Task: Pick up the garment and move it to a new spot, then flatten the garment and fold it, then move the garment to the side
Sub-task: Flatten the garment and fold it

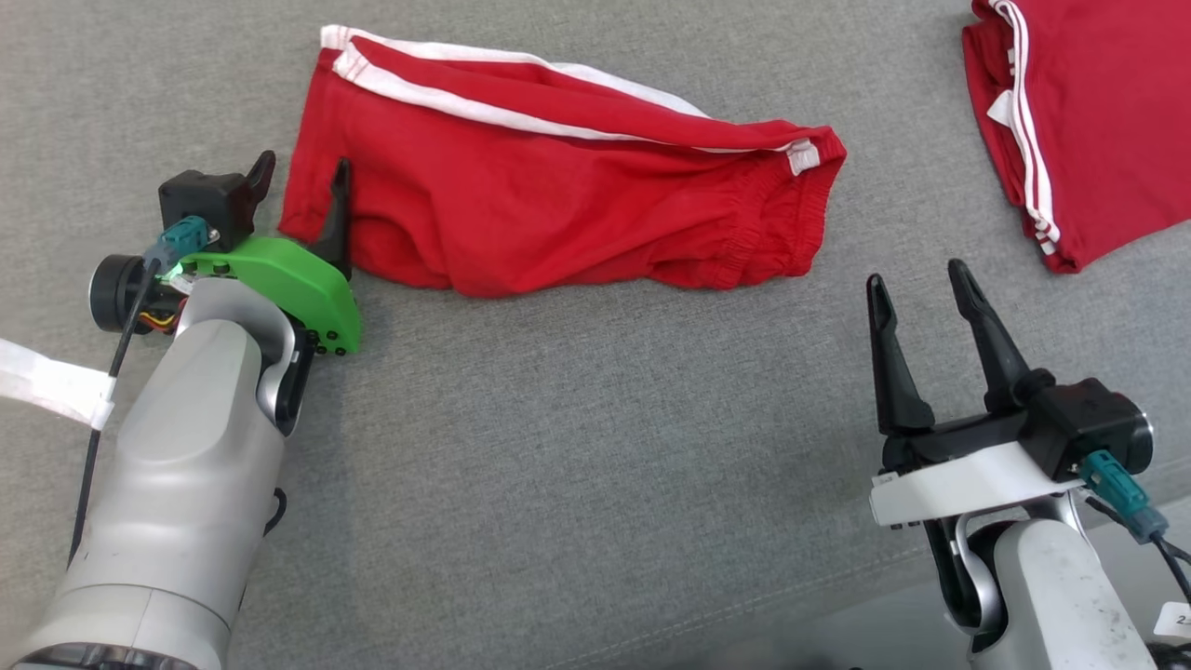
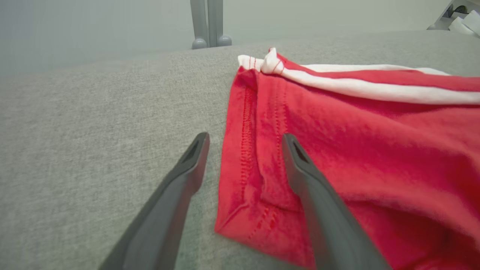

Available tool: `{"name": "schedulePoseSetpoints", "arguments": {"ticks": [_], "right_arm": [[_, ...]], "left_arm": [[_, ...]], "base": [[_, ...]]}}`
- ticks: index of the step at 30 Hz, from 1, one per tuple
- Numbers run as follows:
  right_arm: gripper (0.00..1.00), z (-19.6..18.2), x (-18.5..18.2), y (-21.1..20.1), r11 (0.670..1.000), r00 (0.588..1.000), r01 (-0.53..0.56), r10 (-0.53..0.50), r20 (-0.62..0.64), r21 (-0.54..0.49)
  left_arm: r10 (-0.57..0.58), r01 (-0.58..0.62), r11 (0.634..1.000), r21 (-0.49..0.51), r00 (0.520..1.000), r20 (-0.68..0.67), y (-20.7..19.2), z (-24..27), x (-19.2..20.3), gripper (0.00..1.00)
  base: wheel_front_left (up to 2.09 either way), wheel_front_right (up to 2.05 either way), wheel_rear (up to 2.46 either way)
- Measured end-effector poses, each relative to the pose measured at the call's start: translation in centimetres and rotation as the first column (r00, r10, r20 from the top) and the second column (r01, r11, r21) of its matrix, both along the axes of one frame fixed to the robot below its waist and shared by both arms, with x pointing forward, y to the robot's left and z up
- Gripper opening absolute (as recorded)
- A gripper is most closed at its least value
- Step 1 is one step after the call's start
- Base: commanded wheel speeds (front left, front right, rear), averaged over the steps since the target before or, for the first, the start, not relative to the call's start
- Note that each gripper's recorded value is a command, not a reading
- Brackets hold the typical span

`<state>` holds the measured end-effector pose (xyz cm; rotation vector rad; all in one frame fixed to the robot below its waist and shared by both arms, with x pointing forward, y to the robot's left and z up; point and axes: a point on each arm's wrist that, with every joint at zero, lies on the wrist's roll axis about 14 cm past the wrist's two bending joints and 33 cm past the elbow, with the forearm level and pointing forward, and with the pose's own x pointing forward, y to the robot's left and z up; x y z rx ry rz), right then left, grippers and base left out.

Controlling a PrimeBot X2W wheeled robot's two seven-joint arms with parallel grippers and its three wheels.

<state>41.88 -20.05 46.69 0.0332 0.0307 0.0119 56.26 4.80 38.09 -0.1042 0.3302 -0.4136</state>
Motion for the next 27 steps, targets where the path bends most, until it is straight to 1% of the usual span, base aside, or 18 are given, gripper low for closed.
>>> {"name": "schedulePoseSetpoints", "arguments": {"ticks": [4, 9, 10, 12, 13, 14, 19, 22, 27], "right_arm": [[1.0, -1.9, -0.4, -0.4, 1.0, 0.999, 0.015, -0.015, -0.045, 0.007], [1.0, -2.9, -0.4, -1.0, 1.0, 0.997, 0.031, -0.03, -0.068, 0.005], [1.0, -3.0, -0.3, -1.0, 0.999, 0.997, 0.033, -0.033, -0.069, 0.004], [1.0, -2.9, -0.2, -1.1, 0.999, 0.997, 0.036, -0.036, -0.064, 0.004], [1.0, -2.6, -0.1, -1.2, 0.999, 0.998, 0.037, -0.037, -0.054, 0.004], [1.0, -2.4, 0.0, -1.2, 0.999, 0.998, 0.037, -0.037, -0.047, 0.004], [1.0, -1.9, 0.2, -0.8, 1.0, 0.999, 0.026, -0.026, -0.031, 0.011], [1.0, -1.7, 0.2, -0.5, 1.0, 1.0, 0.018, -0.018, -0.023, 0.016], [1.0, -1.0, 0.2, 0.3, 1.0, 1.0, -0.003, 0.004, -0.005, 0.021]], "left_arm": [[-0.008, 0.009, 1.0, 0.017, 0.999, -0.053, -0.4, -1.6, 0.2, 1.0], [-0.027, 0.031, 0.999, 0.028, 0.989, -0.143, -1.4, -3.2, 0.3, 1.0], [-0.031, 0.036, 0.999, 0.03, 0.986, -0.161, -1.6, -3.4, 0.2, 0.96], [-0.038, 0.044, 0.999, 0.026, 0.981, -0.191, -1.9, -3.6, 0.0, 0.37], [-0.038, 0.043, 0.999, 0.021, 0.978, -0.204, -2.0, -3.6, -0.1, 0.24], [-0.04, 0.045, 0.999, 0.019, 0.976, -0.212, -2.1, -3.6, -0.3, 0.0], [-0.081, 0.082, 0.997, -0.003, 0.968, -0.237, -3.6, -3.4, -1.8, 0.0], [-0.057, 0.051, 0.998, -0.035, 0.977, -0.208, -3.0, -2.9, -2.1, 0.0], [0.053, -0.065, 0.995, -0.069, 0.985, -0.162, -0.5, -2.4, -3.5, 0.0]], "base": [[0.0, 0.0, 0.0], [0.0, 0.0, 0.0], [0.0, 0.0, 0.0], [0.0, 0.0, 0.0], [0.0, 0.0, 0.0], [0.0, 0.0, 0.0], [0.0, 0.0, 0.0], [0.0, 0.0, 0.0], [0.0, 0.0, 0.0]]}}
